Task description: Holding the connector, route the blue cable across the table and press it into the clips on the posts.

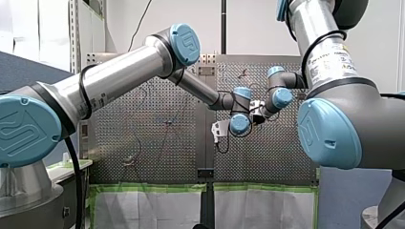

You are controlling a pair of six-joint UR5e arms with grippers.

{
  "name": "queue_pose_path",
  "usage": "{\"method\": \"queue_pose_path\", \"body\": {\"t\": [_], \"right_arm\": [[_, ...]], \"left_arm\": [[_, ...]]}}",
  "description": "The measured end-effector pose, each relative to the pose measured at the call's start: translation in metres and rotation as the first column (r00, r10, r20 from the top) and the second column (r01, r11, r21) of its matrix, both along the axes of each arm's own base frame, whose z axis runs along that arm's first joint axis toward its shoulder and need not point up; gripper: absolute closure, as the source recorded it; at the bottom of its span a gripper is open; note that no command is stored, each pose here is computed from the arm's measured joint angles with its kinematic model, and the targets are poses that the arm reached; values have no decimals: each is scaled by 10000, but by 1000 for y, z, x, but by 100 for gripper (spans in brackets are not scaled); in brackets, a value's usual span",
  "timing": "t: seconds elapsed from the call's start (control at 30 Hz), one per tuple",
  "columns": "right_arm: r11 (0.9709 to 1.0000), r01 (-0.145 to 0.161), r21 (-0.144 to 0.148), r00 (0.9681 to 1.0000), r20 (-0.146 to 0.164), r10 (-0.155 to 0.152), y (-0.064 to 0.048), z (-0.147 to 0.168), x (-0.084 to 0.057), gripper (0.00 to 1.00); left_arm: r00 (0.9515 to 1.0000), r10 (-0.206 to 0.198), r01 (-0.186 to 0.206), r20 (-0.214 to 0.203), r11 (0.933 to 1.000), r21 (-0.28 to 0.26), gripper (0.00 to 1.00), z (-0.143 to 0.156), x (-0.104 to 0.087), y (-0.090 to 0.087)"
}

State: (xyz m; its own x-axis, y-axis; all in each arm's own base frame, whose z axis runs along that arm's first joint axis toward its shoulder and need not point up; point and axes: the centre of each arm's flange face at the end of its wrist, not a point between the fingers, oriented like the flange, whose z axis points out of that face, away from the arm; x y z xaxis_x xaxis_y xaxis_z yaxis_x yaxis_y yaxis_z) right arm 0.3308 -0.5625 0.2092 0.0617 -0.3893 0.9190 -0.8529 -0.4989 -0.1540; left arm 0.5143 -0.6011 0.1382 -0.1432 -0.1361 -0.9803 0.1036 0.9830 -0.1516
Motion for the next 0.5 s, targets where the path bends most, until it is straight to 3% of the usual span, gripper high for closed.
{"method": "queue_pose_path", "body": {"t": [0.27, 0.5], "right_arm": [[10000, 35, -14, 10000, 3, -35, -2, 1, -3, 100], [10000, -56, -25, 10000, 2, 56, -2, 9, -4, 100]], "left_arm": [[9999, 118, -118, -17, 9999, -69, 100, 4, -3, 0], [9986, 521, -520, 55, 9985, -140, 100, 36, -10, 3]]}}
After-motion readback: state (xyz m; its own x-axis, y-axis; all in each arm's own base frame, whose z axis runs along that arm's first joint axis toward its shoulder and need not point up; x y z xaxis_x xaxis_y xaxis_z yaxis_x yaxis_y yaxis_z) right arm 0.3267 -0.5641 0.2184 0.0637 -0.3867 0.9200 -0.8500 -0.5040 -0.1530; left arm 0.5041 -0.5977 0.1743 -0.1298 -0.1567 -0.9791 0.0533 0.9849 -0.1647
